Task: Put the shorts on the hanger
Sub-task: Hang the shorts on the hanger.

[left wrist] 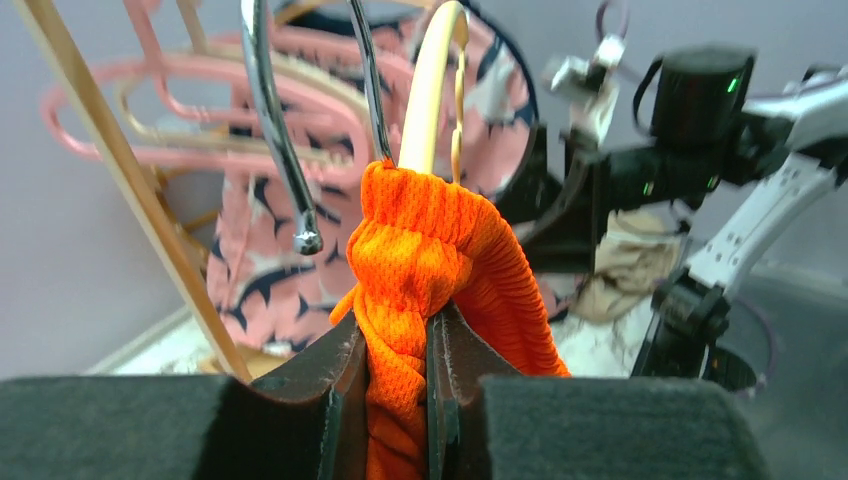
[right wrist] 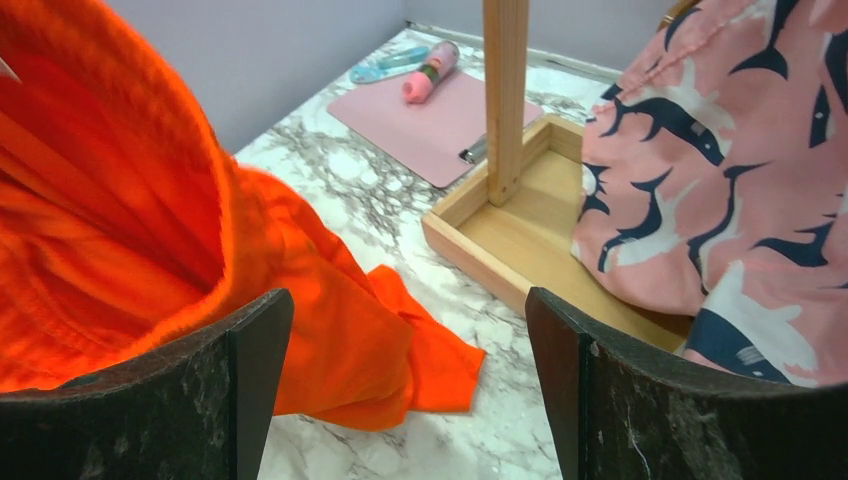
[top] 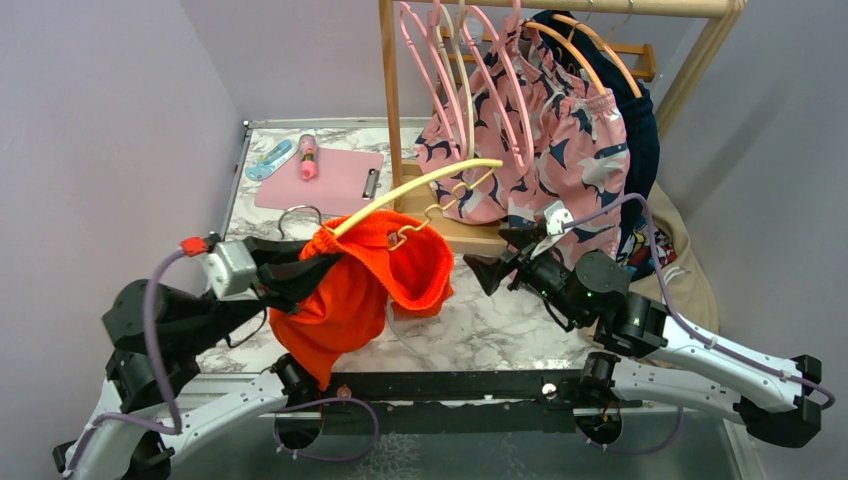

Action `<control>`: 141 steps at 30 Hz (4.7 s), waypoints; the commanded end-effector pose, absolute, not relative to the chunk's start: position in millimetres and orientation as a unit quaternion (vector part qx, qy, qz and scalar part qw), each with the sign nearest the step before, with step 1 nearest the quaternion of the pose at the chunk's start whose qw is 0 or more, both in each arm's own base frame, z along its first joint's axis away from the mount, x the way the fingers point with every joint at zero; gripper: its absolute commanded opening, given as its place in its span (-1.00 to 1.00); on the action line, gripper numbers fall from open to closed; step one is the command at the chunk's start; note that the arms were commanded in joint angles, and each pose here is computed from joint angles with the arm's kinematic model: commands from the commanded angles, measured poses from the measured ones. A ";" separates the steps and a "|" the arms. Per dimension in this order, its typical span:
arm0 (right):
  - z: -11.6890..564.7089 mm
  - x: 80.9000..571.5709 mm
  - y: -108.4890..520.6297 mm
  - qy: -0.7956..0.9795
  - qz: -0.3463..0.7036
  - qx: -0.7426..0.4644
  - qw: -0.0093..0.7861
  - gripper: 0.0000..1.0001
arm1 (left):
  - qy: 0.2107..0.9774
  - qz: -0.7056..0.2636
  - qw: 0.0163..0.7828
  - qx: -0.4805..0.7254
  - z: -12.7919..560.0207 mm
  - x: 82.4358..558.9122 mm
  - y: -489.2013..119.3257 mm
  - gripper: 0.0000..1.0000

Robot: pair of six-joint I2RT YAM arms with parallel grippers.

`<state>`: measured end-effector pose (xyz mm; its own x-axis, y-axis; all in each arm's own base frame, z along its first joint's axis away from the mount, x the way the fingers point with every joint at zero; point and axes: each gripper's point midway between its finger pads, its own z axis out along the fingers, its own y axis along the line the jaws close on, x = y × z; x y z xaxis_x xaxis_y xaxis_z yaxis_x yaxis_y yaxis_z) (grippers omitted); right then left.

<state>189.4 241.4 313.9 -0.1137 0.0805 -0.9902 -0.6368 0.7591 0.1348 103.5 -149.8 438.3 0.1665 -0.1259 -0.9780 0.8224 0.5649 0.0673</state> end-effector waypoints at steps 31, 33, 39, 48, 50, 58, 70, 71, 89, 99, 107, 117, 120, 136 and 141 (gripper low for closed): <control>275.4 186.6 256.0 0.745 0.401 0.007 0.533 0.55 | 0.508 -0.411 0.732 0.193 413.1 111.5 -143.2 -1.00; 278.4 182.3 265.0 0.735 0.426 -0.002 0.528 0.45 | 0.506 -0.413 0.732 0.195 413.0 109.9 -142.9 -1.00; 264.9 184.8 283.5 0.757 0.417 -0.013 0.504 0.38 | 0.507 -0.413 0.729 0.202 411.5 108.3 -144.0 -1.00; 244.3 187.1 306.8 0.781 0.408 -0.024 0.472 0.19 | 0.507 -0.413 0.726 0.212 410.5 106.9 -146.7 -1.00; 241.8 188.6 308.1 0.782 0.406 -0.022 0.472 0.15 | 0.507 -0.413 0.726 0.213 410.2 106.8 -147.1 -1.00; 247.8 196.9 309.9 0.778 0.393 -0.024 0.490 0.18 | 0.508 -0.412 0.725 0.215 410.3 107.4 -148.1 -1.00; 238.1 204.1 324.1 0.791 0.378 -0.038 0.479 0.01 | 0.508 -0.415 0.723 0.219 411.5 107.0 -150.5 -1.00; 236.2 204.3 323.7 0.793 0.376 -0.038 0.478 -0.02 | 0.508 -0.415 0.723 0.219 411.9 106.7 -150.4 -1.00; 262.5 215.4 255.7 0.780 0.256 -0.081 0.565 -0.98 | 0.523 -0.391 0.706 0.276 412.9 100.0 -153.6 -1.00; 293.3 220.6 216.9 0.797 0.138 -0.123 0.575 -0.98 | 0.520 -0.382 0.688 0.333 421.6 79.6 -147.1 -1.00; 305.7 225.1 209.4 0.799 0.107 -0.123 0.578 -0.99 | 0.528 -0.392 0.668 0.348 417.0 74.1 -151.1 -1.00; 313.7 225.8 196.3 0.795 0.087 -0.123 0.587 -0.98 | 0.552 -0.368 0.664 0.347 402.6 84.0 -150.1 -1.00; 314.1 226.1 193.4 0.796 0.080 -0.125 0.587 -0.99 | 0.559 -0.359 0.662 0.346 397.0 87.8 -150.2 -1.00; 324.0 226.8 181.9 0.789 0.056 -0.136 0.597 -0.99 | 0.602 -0.322 0.638 0.357 368.4 100.6 -151.5 -1.00; 319.0 225.8 183.4 0.793 0.054 -0.143 0.590 -0.99 | 0.619 -0.306 0.628 0.359 353.8 106.1 -151.4 -1.00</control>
<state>220.2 207.5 313.1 -0.2753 -0.1324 -0.9522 -0.3674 0.9298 -0.0231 97.5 -156.2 349.8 0.0184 0.0646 -0.9977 0.8577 0.5118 0.0490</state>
